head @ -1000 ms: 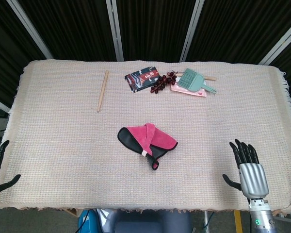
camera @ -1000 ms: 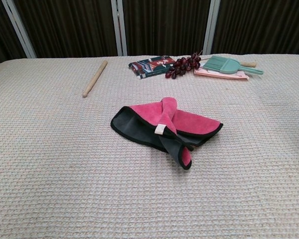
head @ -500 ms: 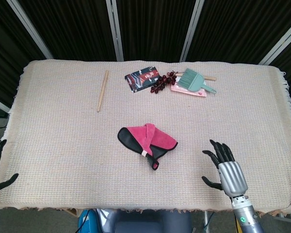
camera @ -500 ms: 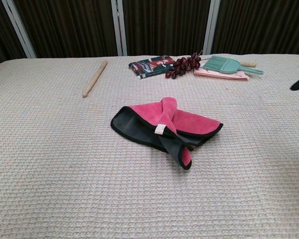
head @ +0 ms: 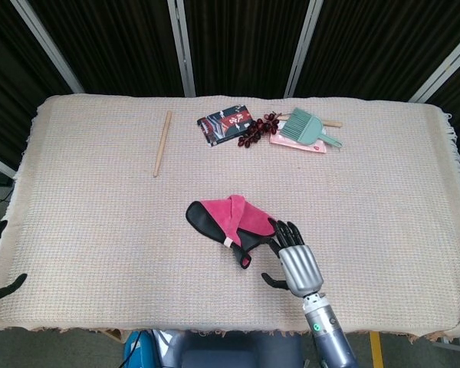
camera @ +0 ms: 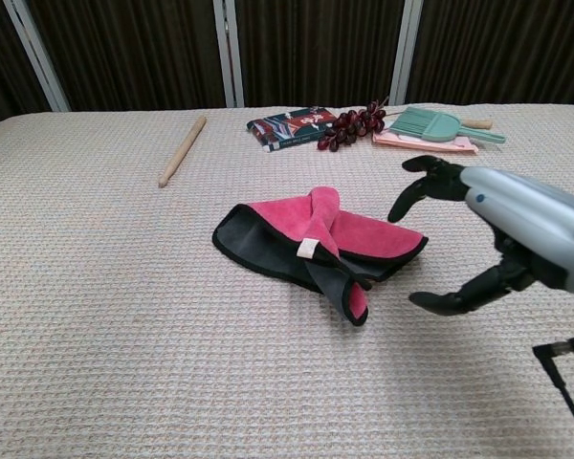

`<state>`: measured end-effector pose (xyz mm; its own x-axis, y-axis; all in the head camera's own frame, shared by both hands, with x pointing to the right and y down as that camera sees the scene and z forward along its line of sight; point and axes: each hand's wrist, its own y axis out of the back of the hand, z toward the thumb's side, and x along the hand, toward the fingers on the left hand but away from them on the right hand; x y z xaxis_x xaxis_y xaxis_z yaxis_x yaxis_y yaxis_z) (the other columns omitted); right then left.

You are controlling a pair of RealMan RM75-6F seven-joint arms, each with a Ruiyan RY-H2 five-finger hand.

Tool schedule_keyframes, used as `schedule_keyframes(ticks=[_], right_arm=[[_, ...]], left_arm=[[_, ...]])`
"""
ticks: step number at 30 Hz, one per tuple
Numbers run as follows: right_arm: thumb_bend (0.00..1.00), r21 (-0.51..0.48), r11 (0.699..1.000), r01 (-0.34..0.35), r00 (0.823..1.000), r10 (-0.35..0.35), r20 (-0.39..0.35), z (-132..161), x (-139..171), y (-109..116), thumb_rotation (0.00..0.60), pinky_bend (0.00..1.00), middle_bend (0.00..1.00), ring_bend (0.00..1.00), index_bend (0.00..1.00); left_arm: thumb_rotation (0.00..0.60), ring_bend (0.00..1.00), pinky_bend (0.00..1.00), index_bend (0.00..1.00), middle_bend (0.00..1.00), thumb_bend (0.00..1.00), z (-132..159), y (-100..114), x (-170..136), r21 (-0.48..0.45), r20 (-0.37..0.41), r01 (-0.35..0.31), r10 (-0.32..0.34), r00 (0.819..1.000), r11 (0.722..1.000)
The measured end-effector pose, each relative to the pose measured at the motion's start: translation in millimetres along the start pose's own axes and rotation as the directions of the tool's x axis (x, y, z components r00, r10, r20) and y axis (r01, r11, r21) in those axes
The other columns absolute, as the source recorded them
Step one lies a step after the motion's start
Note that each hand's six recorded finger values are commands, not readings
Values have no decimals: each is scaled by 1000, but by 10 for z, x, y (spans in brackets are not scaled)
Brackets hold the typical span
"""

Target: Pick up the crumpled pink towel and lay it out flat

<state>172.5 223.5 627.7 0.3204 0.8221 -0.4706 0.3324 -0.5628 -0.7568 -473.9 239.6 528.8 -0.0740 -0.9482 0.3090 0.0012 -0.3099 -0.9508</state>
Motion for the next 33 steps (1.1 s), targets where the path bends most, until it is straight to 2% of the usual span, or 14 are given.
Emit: schedule_keyframes(ticks=[5,12,19,26,33], right_arm=[[239,-19,1000,-11,1000,11,9,133,-132,-171,600,0,56,0,344],[239,-61,998,-12,999,14,36,285,-284,-357,600,0,53,0,109],[240,-72,997,10,998,-6,62,319,-408,-402,600,0,53,0,104],[239,-24,999,48,996,-46,76,286,-514,-378,600,0,53,0,105],[242,-25,999,42,993,-39,115,173,-525,-402,600,0,53,0,105]], left_arm=[[600,0,0,0,0,0,-17,-6,8,-2,-6,2,-2,1000,1000],[600,0,0,0,0,0,1,-10,3,0,-1,0,0,1000,1000],[600,0,0,0,0,0,-4,-23,4,-3,-5,4,-4,1000,1000],[600,0,0,0,0,0,13,-48,2,-2,0,14,-14,1000,1000],[600,0,0,0,0,0,20,-53,-8,-3,2,17,-17,1000,1000]])
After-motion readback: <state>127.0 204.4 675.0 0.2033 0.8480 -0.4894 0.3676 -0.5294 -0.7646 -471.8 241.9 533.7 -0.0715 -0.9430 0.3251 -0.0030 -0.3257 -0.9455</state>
